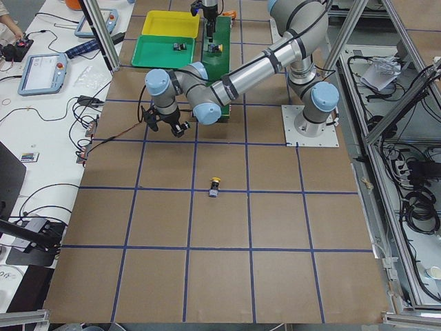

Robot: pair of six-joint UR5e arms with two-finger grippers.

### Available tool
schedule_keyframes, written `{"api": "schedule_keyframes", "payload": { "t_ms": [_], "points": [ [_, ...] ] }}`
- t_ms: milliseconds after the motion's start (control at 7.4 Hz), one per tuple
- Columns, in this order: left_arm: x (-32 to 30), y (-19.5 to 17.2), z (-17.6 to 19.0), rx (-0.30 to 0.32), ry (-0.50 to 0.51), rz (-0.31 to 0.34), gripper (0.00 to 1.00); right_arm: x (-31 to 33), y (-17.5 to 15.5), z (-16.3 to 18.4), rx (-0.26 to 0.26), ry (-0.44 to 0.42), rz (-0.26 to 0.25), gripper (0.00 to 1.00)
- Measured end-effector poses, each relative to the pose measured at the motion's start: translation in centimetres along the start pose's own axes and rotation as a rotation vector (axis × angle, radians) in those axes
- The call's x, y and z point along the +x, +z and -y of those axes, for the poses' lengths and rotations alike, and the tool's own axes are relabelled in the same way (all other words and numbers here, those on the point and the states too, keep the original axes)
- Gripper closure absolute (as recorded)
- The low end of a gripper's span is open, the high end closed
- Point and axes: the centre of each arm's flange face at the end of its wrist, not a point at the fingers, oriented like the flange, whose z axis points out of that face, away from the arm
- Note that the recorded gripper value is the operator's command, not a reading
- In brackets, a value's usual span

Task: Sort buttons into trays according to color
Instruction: 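Grasp the yellow-capped switch with right gripper while left lowers green switch onto conveyor, then carry yellow switch into the yellow tray with right while left releases green switch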

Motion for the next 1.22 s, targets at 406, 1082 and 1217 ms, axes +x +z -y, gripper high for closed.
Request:
{"api": "schedule_keyframes", "payload": {
  "t_ms": [406,1082,1217],
  "points": [
    [4.6,1.6,-6.4,-0.039,0.149,0.016,1.0,0.2,3.1,1.1,-0.048,0.009,-0.027,0.88],
    [9.3,1.3,-11.0,-0.026,0.275,0.018,1.0,1.5,3.3,1.7,-0.057,0.039,-0.063,1.0],
    [10.2,2.5,-12.0,-0.048,0.302,0.024,1.0,2.4,2.4,2.6,-0.023,0.044,-0.097,1.0]
  ]
}}
